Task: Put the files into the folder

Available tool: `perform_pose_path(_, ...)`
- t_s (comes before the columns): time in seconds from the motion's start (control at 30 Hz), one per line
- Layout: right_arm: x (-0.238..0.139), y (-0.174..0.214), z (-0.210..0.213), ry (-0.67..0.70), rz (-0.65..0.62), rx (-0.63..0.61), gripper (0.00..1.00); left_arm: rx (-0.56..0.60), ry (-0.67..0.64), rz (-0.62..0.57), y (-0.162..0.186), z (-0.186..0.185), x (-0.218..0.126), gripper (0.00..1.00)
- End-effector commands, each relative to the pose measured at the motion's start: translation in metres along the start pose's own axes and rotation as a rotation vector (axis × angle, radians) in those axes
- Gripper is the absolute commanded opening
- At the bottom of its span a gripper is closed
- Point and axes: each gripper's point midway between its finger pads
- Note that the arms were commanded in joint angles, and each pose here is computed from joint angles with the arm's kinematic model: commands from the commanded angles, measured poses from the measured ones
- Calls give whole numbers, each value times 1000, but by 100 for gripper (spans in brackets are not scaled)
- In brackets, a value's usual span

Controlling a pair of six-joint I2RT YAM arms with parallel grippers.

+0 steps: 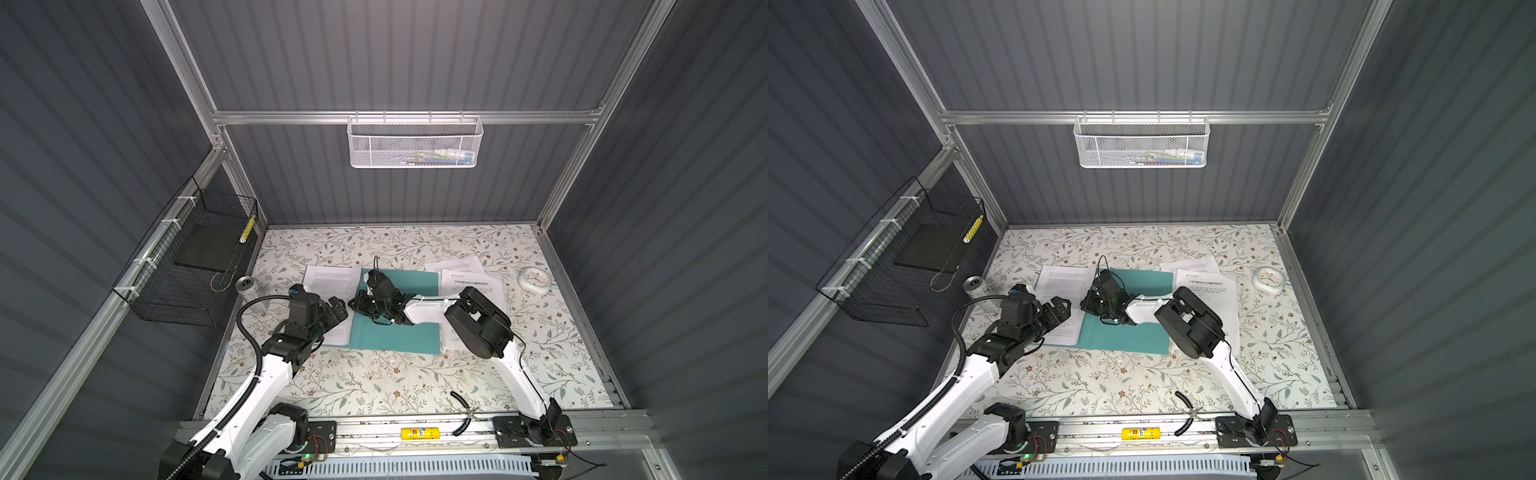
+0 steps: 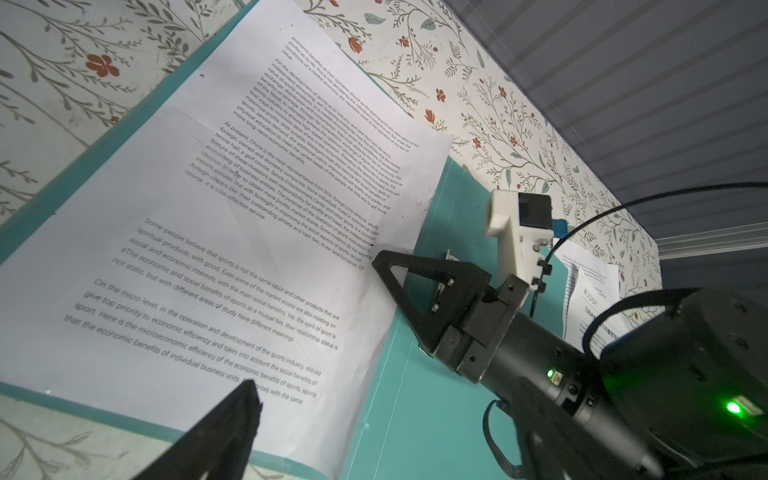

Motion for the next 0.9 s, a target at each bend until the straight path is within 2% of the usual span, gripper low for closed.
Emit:
perform_pose_path(0.0,3,7,3,5,24,5,0,-15,-14,-2,3,6,-1,95)
perform_pose_path(0.87,16,16,-11,19,47,191,0,-28,-35,11,11,13,2,95)
Point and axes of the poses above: each gripper's point midway between its finger pads, its own x axis out along the fingers, its own z axis along the line the jaws close on, y = z × x, and after that the axes turned 11 degrees about x, right-handed
